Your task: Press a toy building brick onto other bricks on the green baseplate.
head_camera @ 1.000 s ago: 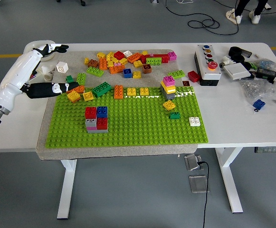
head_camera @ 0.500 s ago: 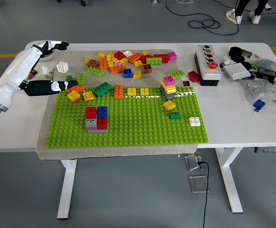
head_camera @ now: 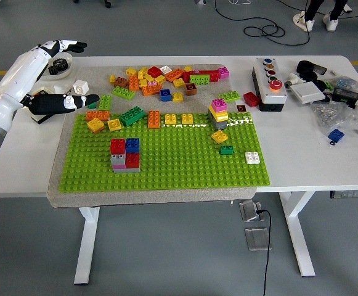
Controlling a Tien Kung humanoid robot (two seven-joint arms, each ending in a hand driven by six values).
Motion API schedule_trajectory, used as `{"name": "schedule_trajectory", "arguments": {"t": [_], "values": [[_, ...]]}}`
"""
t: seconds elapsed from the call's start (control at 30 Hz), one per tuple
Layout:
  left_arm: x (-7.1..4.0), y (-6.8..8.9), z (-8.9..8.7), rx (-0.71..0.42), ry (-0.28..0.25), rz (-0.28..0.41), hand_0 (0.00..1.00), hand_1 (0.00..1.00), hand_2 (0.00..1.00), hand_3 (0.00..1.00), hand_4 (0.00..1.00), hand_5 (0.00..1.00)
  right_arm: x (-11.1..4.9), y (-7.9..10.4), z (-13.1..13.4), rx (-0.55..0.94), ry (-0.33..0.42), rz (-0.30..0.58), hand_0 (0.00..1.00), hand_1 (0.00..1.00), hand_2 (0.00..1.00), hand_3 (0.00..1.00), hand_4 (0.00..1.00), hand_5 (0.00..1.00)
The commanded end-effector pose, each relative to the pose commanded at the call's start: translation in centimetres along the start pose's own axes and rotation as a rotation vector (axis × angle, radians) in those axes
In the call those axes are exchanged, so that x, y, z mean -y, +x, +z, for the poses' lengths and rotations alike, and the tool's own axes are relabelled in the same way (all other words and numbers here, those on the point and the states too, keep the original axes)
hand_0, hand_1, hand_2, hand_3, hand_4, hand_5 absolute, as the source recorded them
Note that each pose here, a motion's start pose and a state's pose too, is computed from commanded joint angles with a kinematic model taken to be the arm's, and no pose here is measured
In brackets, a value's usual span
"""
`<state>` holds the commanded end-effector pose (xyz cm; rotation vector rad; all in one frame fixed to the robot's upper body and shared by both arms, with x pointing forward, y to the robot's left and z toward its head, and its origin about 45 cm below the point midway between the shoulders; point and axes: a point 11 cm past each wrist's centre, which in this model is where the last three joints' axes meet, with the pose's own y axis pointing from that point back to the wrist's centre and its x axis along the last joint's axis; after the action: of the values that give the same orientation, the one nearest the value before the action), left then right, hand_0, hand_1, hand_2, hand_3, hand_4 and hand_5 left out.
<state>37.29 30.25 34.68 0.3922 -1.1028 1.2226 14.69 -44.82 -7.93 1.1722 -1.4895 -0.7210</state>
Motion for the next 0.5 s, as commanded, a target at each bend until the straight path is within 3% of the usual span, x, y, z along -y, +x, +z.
{"name": "schedule_trajectory", "arguments": {"t": [0.17, 0.5], "values": [[0.1, -0.3, -0.2, 0.004, 0.01, -0.014, 0.906, 0.835, 0.791, 0.815, 0.998, 0.466, 0.0, -0.4, 0.4, -0.016, -0.008, -0.008, 0.748, 0.641, 0.682, 0.602, 0.856, 0.515], [1.3, -0.1, 0.1, -0.01, -0.001, 0.006, 0.91, 0.836, 0.788, 0.812, 0.998, 0.464, 0.0, 0.2, -0.2, -0.034, -0.001, 0.005, 0.748, 0.642, 0.681, 0.601, 0.854, 0.513]]}}
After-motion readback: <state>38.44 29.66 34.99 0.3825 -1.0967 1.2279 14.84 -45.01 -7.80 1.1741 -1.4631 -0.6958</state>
